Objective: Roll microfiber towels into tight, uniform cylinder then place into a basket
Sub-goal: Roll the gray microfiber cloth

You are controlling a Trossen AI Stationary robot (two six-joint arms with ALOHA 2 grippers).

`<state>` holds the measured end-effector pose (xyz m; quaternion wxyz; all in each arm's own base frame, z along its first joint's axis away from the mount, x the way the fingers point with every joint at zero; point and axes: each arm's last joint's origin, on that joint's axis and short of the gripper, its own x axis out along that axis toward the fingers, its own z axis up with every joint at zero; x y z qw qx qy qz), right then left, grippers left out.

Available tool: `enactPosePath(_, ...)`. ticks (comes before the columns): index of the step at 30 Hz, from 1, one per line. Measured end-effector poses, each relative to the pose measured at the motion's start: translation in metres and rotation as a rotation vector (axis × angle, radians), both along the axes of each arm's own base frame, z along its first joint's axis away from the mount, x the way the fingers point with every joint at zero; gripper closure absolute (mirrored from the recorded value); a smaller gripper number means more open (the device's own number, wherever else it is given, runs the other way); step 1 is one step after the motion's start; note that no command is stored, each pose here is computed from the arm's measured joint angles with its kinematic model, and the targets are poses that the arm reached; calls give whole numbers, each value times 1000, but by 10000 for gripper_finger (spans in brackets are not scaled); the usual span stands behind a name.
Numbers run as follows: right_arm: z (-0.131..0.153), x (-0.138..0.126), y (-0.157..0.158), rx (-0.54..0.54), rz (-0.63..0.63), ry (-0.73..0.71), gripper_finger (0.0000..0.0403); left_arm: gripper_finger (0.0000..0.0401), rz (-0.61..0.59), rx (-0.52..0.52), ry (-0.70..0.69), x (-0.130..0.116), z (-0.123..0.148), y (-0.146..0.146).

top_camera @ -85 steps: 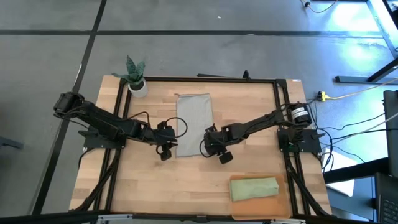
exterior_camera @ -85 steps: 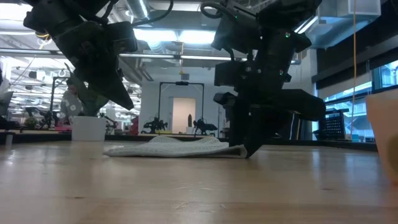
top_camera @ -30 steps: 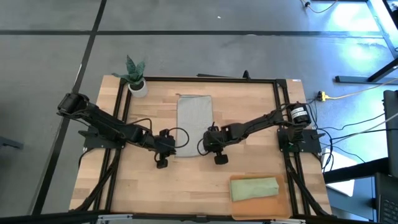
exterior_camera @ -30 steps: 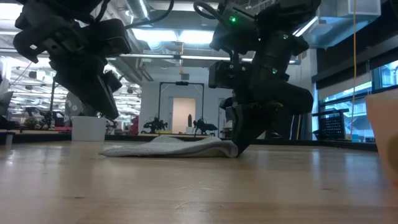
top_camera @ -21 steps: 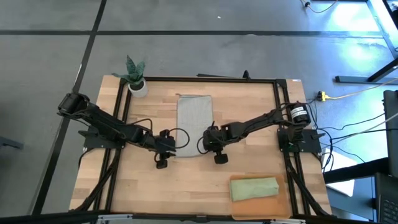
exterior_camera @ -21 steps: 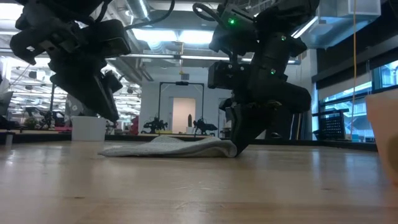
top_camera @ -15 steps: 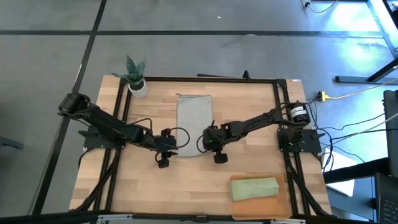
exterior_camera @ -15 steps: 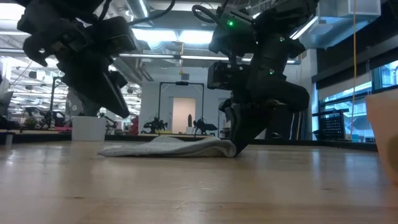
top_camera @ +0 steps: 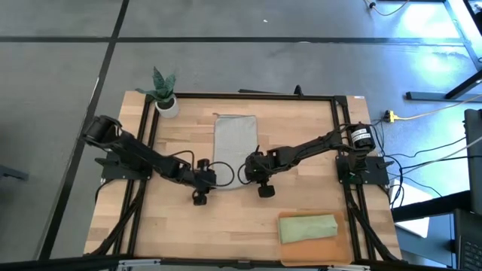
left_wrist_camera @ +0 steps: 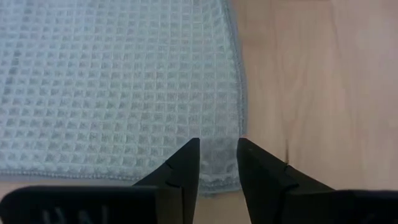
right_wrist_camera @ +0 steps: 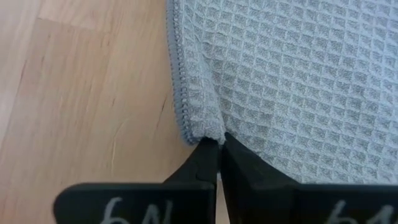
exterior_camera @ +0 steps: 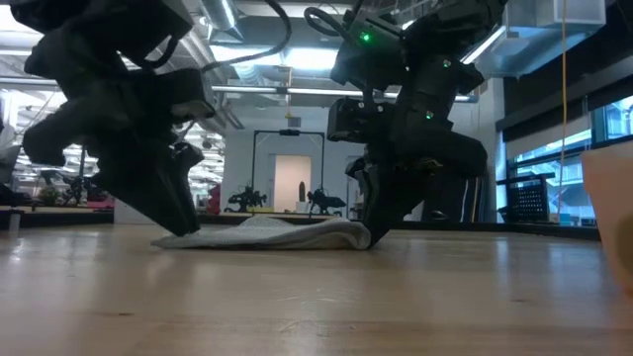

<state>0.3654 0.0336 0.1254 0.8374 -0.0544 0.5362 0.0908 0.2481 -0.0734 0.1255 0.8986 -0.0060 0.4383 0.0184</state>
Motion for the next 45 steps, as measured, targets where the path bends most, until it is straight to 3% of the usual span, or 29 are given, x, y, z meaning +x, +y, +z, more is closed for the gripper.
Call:
enactPosePath(13,0,0,0,0,-2,2,393,303,25,15,56,3,-19,-4)
enactPosePath(16,0,0,0,2,-8,2,393,321,25,15,59,3,-20,-4)
enactPosePath(21,1,0,0,55,-42,11,393,392,62,-4,78,1,-16,-3)
enactPosePath(25,5,-3,1,78,-81,18,393,399,173,-97,136,2,-3,3)
enactPosePath(30,19,-4,3,172,-127,3,393,401,190,-133,205,4,13,9)
enactPosePath(39,24,-7,-2,331,-388,68,393,401,339,-117,222,19,37,23)
enactPosePath(45,33,-9,-7,340,-519,50,393,401,429,-102,241,22,43,38)
